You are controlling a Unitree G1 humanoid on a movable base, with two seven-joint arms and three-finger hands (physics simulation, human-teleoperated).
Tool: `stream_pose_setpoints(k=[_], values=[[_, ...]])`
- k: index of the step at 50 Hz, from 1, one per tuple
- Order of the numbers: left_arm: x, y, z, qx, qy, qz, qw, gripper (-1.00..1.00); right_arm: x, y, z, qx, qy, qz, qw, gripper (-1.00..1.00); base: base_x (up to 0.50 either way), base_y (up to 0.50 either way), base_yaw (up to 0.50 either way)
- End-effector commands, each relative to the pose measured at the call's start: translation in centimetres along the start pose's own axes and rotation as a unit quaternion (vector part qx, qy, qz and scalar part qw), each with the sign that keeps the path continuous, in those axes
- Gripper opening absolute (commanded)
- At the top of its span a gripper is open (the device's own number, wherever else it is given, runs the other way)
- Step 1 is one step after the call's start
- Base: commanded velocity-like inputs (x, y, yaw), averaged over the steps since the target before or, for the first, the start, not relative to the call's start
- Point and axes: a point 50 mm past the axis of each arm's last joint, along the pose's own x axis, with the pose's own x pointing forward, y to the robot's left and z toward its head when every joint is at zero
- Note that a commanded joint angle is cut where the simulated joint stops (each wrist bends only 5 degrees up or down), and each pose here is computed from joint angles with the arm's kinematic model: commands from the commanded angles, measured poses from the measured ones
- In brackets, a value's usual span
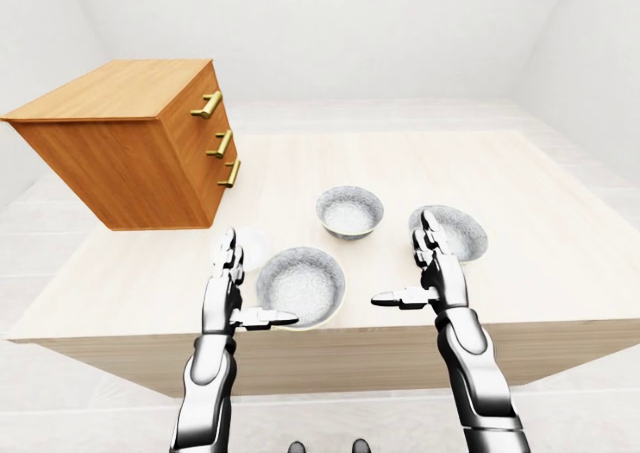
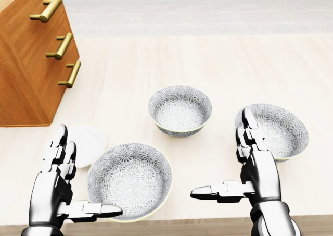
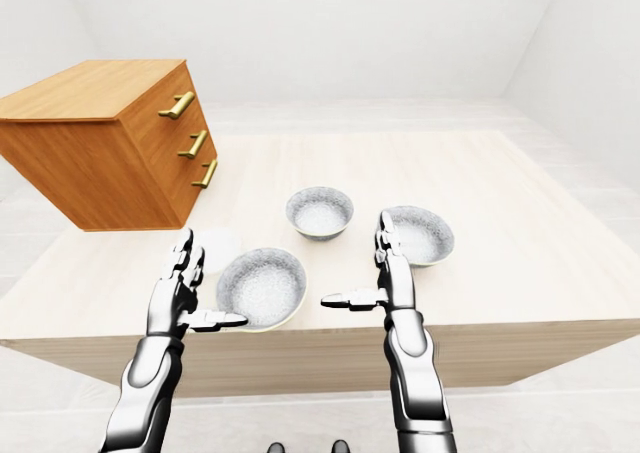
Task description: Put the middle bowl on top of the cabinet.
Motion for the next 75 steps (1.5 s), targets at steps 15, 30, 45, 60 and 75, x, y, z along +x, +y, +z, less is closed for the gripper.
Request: stream_pose_setpoints(k=[15, 30, 45, 60, 75], values=[[-0.1, 0.5, 0.4, 0.003, -0.008, 0.008, 1.000, 1.00, -0.6, -0.2, 0.9, 0.001, -0.020, 0.002, 1.000, 1.00, 0.00, 0.50, 0.00], [-0.3, 0.7, 0.7, 0.004, -0.011, 0.011, 1.000, 1.00, -1.1, -0.4, 1.9, 0.002, -0.041, 0.002, 0.999, 1.00, 0.00, 0.50, 0.00], [-0.8, 1.3, 1.4, 0.007, -0.015, 0.019, 1.000, 1.00, -1.7, -0.6, 2.1, 0.001, -0.045, 0.007, 0.999, 1.00, 0.00, 0.29, 0.00], [-1.2, 1.6, 1.8, 0.007, -0.021, 0.019, 1.000, 1.00, -2.3, 0.1, 2.4, -0.020, -0.050, 0.028, 0.998, 1.00, 0.16, 0.00, 0.00], [-1.1, 1.3, 2.0, 0.006, -0.019, 0.015, 1.000, 1.00, -2.4, -0.1, 2.9, -0.022, -0.062, 0.018, 0.998, 1.00, 0.42, 0.00, 0.00]])
